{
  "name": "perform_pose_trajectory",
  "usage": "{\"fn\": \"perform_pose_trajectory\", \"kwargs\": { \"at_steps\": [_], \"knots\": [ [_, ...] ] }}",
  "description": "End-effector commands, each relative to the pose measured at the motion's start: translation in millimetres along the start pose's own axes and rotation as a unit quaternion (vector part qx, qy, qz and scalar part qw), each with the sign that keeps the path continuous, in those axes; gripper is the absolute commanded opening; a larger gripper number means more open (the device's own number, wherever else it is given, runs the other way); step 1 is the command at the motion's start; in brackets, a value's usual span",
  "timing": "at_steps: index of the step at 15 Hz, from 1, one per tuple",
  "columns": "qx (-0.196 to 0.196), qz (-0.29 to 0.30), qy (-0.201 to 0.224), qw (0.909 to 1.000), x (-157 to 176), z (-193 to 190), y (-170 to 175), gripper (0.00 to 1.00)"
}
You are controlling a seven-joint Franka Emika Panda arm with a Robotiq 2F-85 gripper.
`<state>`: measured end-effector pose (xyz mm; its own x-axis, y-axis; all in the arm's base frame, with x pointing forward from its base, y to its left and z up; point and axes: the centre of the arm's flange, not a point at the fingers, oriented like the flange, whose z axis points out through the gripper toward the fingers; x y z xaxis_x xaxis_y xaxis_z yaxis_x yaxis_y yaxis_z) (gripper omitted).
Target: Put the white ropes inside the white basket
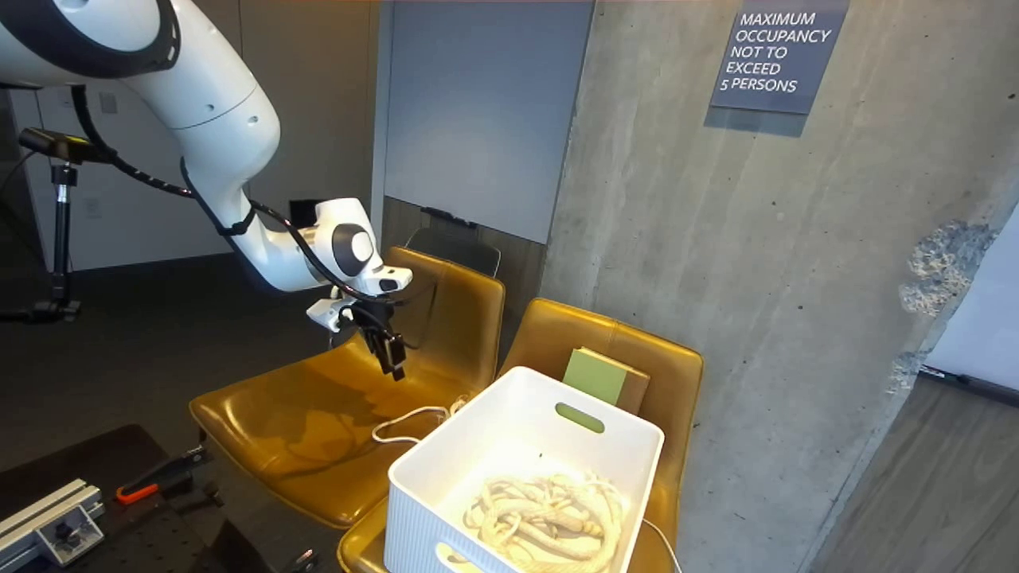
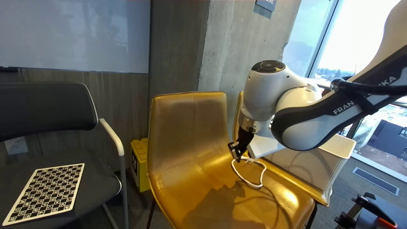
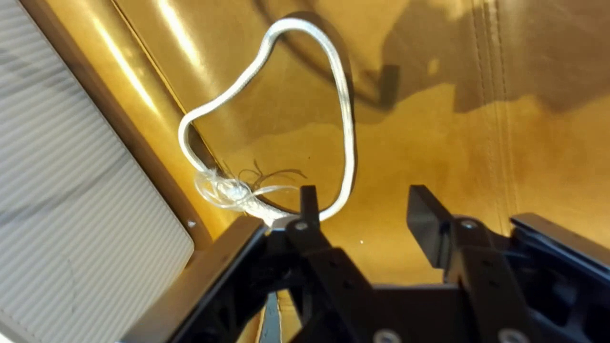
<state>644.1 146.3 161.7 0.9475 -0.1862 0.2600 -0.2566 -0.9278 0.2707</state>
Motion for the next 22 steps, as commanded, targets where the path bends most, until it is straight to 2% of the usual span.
{"fn": "perform_pose_trajectory", "kwargs": {
  "at_steps": [1, 3, 4, 12, 14, 16, 17, 18, 22],
  "knots": [
    [-0.024, -0.007, -0.014, 0.9996, -15.3, 29.1, 4.0, 0.84],
    [-0.033, -0.01, -0.025, 0.9991, -22.2, 45.3, 6.2, 0.98],
    [-0.037, -0.011, -0.031, 0.9988, -26.1, 53.5, 6.9, 1.0],
    [-0.057, -0.019, -0.054, 0.9967, -42.7, 91.8, 12.7, 0.97],
    [-0.058, -0.022, -0.056, 0.9965, -46.1, 94.7, 9.2, 0.89],
    [-0.057, -0.024, -0.056, 0.9965, -48.0, 94.4, 5.6, 0.71],
    [-0.057, -0.026, -0.055, 0.9966, -49.0, 93.3, 3.1, 0.56],
    [-0.056, -0.027, -0.054, 0.9966, -49.7, 92.4, 1.0, 0.47],
    [-0.054, -0.031, -0.052, 0.9967, -49.9, 89.6, -3.0, 0.18]
  ]
}}
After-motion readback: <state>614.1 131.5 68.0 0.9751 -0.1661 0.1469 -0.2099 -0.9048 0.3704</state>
